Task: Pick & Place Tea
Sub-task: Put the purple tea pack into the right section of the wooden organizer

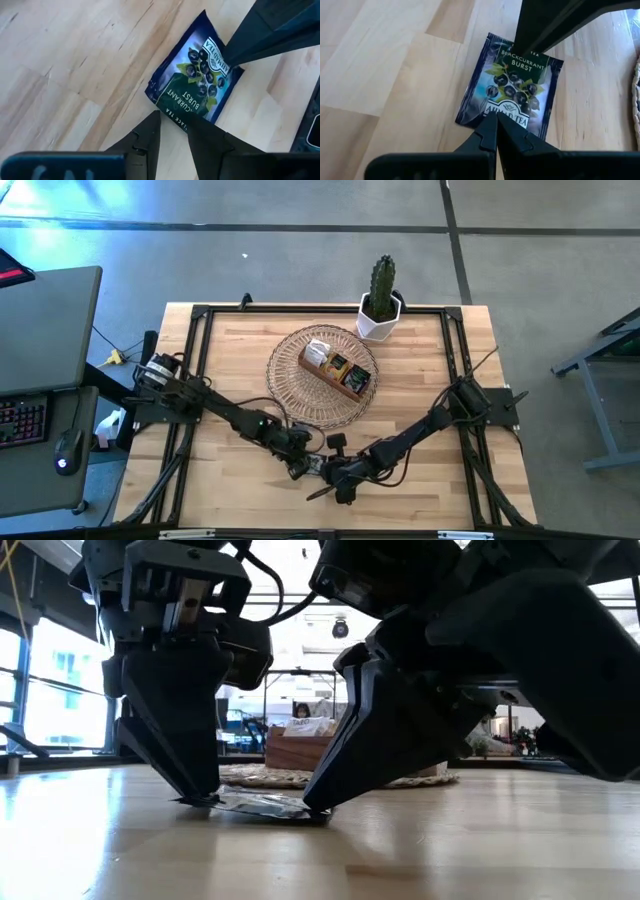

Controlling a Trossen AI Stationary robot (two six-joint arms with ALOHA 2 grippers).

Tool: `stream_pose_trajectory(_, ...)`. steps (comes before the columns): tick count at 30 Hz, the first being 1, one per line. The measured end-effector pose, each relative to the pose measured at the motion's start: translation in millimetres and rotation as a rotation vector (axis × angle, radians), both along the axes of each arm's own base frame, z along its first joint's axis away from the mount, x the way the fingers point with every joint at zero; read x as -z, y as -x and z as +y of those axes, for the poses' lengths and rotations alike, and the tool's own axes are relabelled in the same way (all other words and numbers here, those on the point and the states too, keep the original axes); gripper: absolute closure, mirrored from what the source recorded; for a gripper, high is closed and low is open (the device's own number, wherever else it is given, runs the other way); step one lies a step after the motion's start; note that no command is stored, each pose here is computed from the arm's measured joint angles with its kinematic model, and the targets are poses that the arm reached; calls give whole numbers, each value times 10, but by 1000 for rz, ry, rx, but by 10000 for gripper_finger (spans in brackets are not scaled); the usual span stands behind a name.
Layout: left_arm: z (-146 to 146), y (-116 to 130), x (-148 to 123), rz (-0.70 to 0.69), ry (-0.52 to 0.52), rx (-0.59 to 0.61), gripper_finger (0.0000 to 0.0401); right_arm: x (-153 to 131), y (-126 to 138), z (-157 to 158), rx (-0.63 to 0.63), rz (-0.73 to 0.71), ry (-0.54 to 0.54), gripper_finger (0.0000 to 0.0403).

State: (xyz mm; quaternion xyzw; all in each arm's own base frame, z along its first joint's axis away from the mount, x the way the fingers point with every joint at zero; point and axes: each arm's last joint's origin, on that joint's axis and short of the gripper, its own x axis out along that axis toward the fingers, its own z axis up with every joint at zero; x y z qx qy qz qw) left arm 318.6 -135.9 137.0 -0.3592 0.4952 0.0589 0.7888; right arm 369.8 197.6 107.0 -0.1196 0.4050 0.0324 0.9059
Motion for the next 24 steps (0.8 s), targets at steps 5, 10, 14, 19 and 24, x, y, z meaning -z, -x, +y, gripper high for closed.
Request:
stream_pose_trajectory(5, -11, -29, -13, -39, 15, -3, 300, -7, -9, 2, 20, -15, -13, 403)
stream_pose_trajectory(10, 13, -55, -24, -63, 6, -26, 300, -9, -13, 0, 53, -26, -27, 403)
stream_pose_trajectory(14, 11, -57, -25, -71, -1, -2, 300, -7, -13, -13, 88, -46, 7, 403)
stream_pose_trajectory(19, 23, -60, -23, -93, -55, 23, 301, -7, -19, -18, 117, -64, 5, 403)
stream_pose_trajectory(24, 86, -87, -24, -110, -93, 52, 331, -10, -22, -15, 111, -65, 3, 403)
